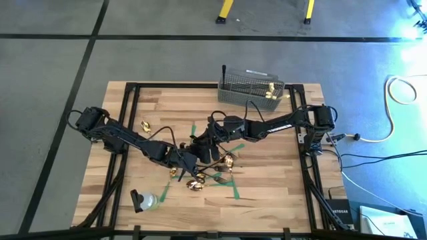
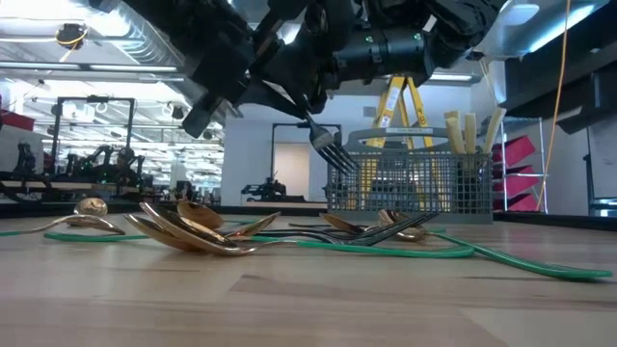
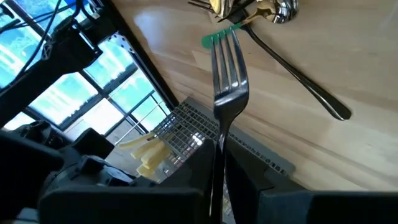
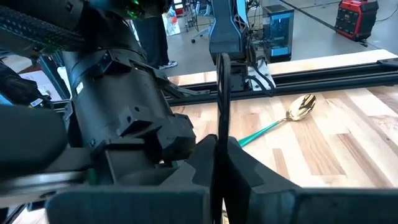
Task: Sort silverware
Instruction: Put the black fork into the gray organizer
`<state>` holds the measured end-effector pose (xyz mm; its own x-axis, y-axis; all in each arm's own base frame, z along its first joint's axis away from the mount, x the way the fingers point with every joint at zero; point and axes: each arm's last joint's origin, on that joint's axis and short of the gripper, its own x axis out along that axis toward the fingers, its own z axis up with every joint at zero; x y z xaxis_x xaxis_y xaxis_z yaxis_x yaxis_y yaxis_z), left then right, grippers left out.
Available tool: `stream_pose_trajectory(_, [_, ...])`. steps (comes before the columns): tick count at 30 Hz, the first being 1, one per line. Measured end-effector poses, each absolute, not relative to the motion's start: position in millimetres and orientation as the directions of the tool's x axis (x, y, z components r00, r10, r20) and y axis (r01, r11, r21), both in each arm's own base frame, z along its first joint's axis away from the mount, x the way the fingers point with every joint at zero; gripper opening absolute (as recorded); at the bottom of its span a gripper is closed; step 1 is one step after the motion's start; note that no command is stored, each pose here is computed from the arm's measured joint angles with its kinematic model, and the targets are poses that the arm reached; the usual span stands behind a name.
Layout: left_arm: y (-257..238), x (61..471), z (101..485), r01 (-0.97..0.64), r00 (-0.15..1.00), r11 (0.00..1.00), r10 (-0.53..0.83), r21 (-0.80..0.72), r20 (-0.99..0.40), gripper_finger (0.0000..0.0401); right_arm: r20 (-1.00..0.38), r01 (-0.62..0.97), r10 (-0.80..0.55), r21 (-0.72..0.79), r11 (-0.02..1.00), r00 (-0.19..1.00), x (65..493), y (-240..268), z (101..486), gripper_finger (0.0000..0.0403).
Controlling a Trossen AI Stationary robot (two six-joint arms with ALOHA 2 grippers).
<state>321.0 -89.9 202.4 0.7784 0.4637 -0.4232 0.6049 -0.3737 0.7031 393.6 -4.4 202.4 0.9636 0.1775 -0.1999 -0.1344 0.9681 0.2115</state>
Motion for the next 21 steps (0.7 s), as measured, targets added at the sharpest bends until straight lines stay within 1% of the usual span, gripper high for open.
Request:
stream_pose_trajectory(5, [-91,322,204,0.587,0.792,-0.369,0.445,0.720,-0.418,0.0059,-0.203,-0.142,0.186,0.215,0.966,0.961,393,-4,202,0.0000])
stream_pose_trajectory(12, [-96,322,205,0.556,0.810,-0.323,0.416,0.766,-0.413,0.0107,-0.202,-0.135,0.180,0.215,0.967,0.963,393,-6,202,0.0000])
stream_pose_trajectory(14, [-99,322,205,0.540,0.823,-0.302,0.387,0.785,-0.416,0.0121,-0.199,-0.126,0.170,0.214,0.969,0.965,393,-8,202,0.0000])
stream_pose_trajectory(21, [-106,319,205,0.508,0.830,-0.186,0.366,0.841,-0.420,0.0166,-0.195,-0.105,0.152,0.234,0.967,0.969,393,-18,204,0.0000])
